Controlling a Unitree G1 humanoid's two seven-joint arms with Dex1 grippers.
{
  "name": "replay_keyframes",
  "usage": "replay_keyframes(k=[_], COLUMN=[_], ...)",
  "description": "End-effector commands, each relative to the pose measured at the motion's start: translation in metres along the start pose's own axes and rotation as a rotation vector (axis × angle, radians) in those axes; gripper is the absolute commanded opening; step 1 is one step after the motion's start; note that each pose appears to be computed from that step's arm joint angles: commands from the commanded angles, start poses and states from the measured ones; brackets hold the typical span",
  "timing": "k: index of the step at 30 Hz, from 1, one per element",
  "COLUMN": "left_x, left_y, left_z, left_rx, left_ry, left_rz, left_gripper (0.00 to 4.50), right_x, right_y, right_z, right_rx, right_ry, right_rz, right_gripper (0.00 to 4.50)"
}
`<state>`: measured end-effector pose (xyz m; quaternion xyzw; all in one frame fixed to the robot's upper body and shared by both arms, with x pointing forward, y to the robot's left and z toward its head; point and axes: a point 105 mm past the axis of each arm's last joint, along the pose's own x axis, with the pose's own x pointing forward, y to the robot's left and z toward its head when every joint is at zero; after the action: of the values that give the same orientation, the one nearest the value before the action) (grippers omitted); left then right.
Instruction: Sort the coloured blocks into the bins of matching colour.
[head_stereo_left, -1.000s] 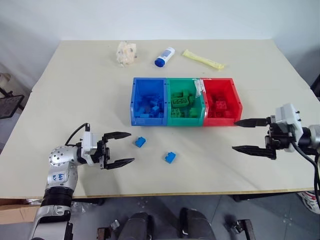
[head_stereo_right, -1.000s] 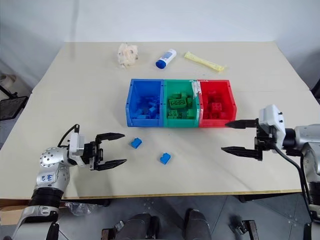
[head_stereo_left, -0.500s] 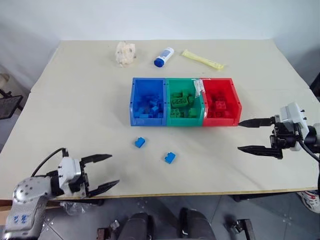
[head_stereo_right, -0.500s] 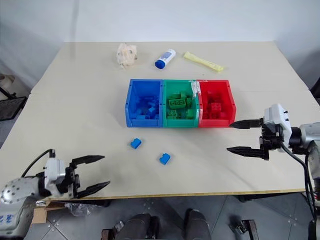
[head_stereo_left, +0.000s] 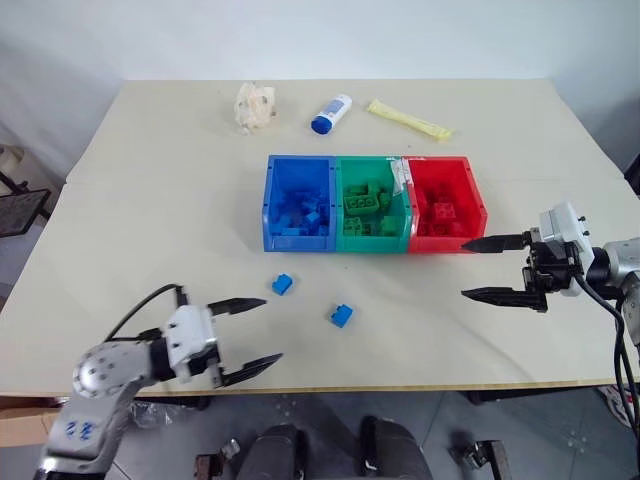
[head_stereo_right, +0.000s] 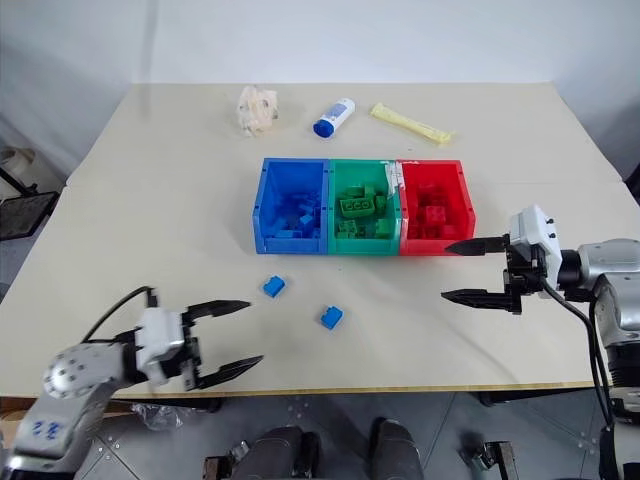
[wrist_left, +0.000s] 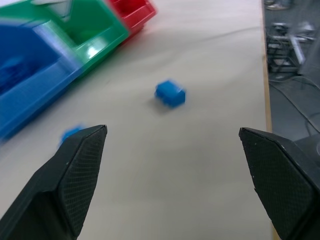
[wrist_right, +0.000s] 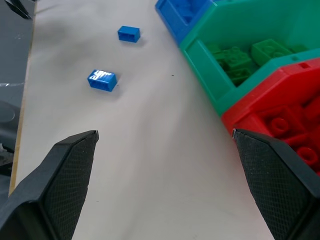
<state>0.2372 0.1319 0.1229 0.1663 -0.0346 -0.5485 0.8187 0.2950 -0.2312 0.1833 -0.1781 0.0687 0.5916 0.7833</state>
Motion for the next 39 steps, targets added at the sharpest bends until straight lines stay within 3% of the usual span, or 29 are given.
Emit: replay_keyframes(k=[1, 8, 12, 17, 22, 25, 32, 39], left_x=[0.027, 0.060, 0.091, 0.109, 0.126, 0.126, 0.122, 0.122], left_y=[-0.001, 0.010, 0.001, 0.007, 0.006, 0.007, 0.001, 0.010], left_z=[0.001, -0.009, -0.020, -0.019, -0.024, -0.024, -0.030, -0.019], left_rx=[0.019, 0.007, 0.033, 0.022, 0.101, 0.096, 0.065, 0.047], left_ry=[-0.015, 0.016, 0.042, 0.027, 0.098, 0.095, 0.128, 0.079], left_rz=[-0.030, 0.036, -0.051, -0.055, -0.129, -0.127, -0.153, -0.084], left_gripper=[4.50, 4.50, 4.50, 4.50, 4.50, 3.91, 1.71, 1.60], right_x=[-0.001, 0.000, -0.002, -0.002, -0.004, -0.005, -0.007, -0.007], right_y=[0.009, 0.023, 0.028, 0.031, 0.033, 0.033, 0.032, 0.030], right_z=[0.011, 0.015, 0.014, 0.013, 0.014, 0.014, 0.012, 0.013], right_rx=[-0.044, -0.033, -0.023, -0.016, -0.015, -0.013, -0.011, -0.015], right_ry=[-0.031, -0.061, -0.071, -0.068, -0.071, -0.073, -0.068, -0.072], right_rz=[0.022, 0.013, -0.019, -0.043, -0.073, -0.087, -0.101, -0.116], right_gripper=[4.49, 4.49, 4.49, 4.49, 4.49, 4.50, 4.50, 4.50])
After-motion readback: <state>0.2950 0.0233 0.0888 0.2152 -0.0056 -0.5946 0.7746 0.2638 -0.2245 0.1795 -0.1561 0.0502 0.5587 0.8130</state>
